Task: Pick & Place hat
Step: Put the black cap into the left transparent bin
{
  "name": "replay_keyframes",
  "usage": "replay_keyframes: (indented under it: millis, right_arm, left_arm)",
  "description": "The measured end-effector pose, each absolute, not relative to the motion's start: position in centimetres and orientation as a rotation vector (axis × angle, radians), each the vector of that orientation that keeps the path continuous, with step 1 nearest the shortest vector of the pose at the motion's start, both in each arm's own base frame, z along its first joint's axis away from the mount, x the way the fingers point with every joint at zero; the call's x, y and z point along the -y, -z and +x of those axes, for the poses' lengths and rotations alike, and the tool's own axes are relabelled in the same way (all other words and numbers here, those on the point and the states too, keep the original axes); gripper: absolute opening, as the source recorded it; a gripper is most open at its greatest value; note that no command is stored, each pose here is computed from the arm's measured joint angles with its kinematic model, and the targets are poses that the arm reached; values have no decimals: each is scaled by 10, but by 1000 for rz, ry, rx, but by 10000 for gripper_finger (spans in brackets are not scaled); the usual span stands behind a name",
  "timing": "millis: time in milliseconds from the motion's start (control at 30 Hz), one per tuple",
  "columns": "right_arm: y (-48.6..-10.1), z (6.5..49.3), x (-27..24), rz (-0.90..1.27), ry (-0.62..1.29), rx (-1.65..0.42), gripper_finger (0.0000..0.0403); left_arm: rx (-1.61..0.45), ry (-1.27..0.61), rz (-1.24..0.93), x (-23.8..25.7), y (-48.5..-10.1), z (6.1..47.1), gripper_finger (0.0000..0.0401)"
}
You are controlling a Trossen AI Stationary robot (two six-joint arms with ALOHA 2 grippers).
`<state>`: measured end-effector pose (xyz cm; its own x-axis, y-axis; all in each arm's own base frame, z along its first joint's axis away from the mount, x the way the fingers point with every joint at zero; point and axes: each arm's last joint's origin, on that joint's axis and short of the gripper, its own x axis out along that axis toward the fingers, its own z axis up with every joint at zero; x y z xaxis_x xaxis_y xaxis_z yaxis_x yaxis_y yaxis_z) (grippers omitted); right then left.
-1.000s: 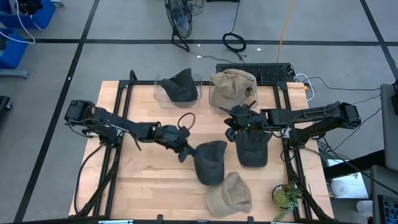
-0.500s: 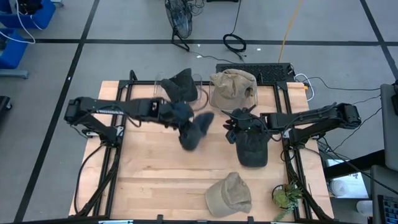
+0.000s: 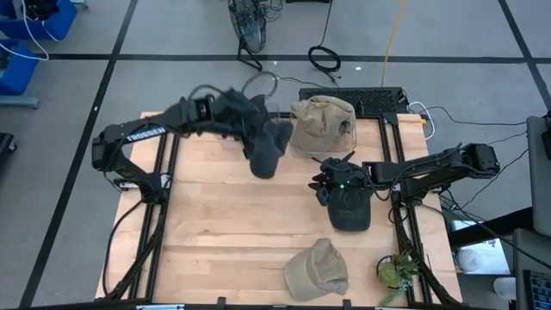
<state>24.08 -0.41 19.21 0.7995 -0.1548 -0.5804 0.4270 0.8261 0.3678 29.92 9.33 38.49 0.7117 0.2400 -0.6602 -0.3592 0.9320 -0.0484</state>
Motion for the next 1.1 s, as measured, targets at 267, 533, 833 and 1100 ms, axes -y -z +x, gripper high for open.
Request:
replay_keyframes:
  millis: [267, 533, 833, 1100]
  right_arm:
    - [-196, 243, 13, 497, 416, -488, 117]
    - [-196, 242, 28, 565, 490, -456, 109]
    - [-198, 242, 37, 589, 518, -420, 103]
    - [-200, 242, 39, 600, 522, -396, 97]
  left_arm:
    - [-656, -363, -108, -152, -400, 274, 1]
    - [-691, -436, -62, -201, -382, 259, 2]
    - [-608, -402, -63, -229, -371, 269, 2]
    - [-620, -438, -26, -241, -361, 276, 2]
